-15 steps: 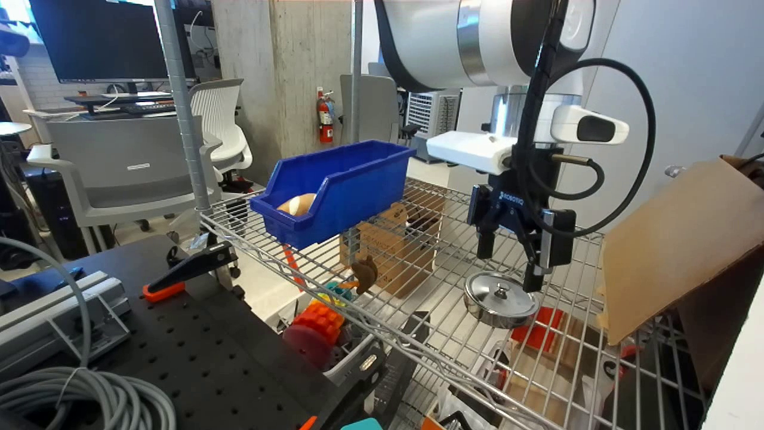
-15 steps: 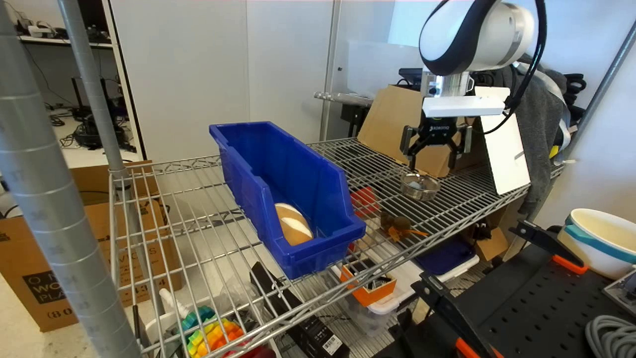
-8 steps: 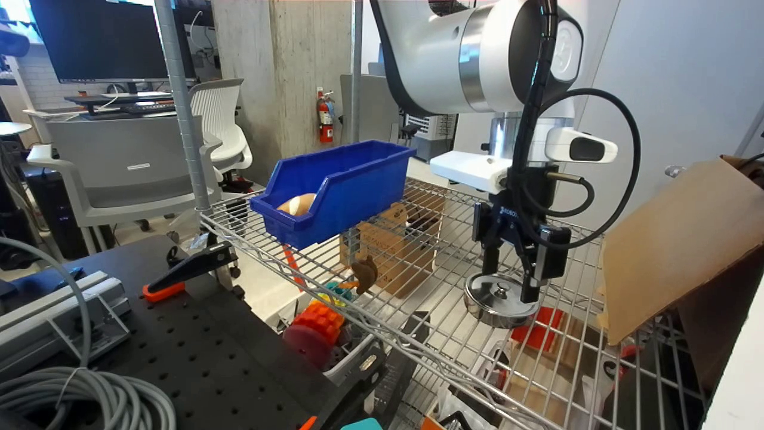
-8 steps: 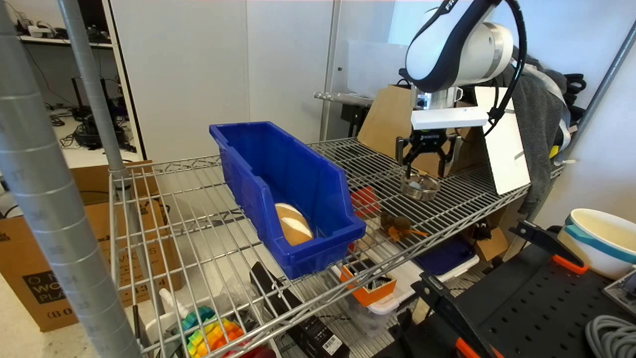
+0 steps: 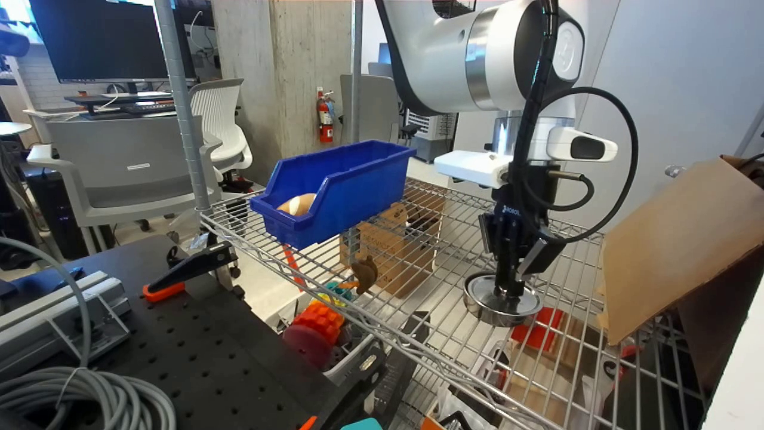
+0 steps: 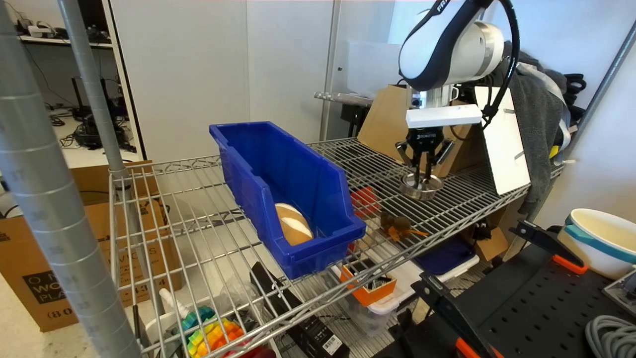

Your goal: Remove the lid from the silver pot

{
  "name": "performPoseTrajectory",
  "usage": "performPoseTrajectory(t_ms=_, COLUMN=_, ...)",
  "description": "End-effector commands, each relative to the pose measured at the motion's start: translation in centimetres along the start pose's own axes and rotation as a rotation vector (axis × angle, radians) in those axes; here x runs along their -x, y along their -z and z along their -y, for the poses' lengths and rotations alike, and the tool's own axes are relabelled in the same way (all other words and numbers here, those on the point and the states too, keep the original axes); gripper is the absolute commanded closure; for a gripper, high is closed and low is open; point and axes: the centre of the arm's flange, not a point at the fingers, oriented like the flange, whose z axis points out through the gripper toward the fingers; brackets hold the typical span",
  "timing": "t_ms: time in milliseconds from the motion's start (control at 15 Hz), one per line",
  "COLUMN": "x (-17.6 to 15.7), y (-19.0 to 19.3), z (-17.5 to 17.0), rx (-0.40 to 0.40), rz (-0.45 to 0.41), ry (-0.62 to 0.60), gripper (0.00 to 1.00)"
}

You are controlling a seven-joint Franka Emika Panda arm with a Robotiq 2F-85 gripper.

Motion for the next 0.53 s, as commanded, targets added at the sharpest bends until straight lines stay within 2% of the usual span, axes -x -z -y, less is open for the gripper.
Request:
performPoseTrajectory(t_ms=0, x=-0.9, y=1.0, z=0.4, rx=-0.009, rz=0.046, ry=-0.036, gripper=1.00)
performPoseTrajectory(t_ms=67, x=-0.9, y=1.6, z=0.4, rx=-0.019, rz=0.051, ry=-0.043, gripper=0.95)
performPoseTrajectory(t_ms=200, x=-0.7, y=3.7, z=1.1, rx=-0.048, rz=0.030, ry=-0.045, gripper=0.95)
performPoseTrajectory(t_ms=467, x=-0.9, y=6.8, z=5.1, rx=-0.106, rz=-0.049, ry=-0.040, gripper=0.95)
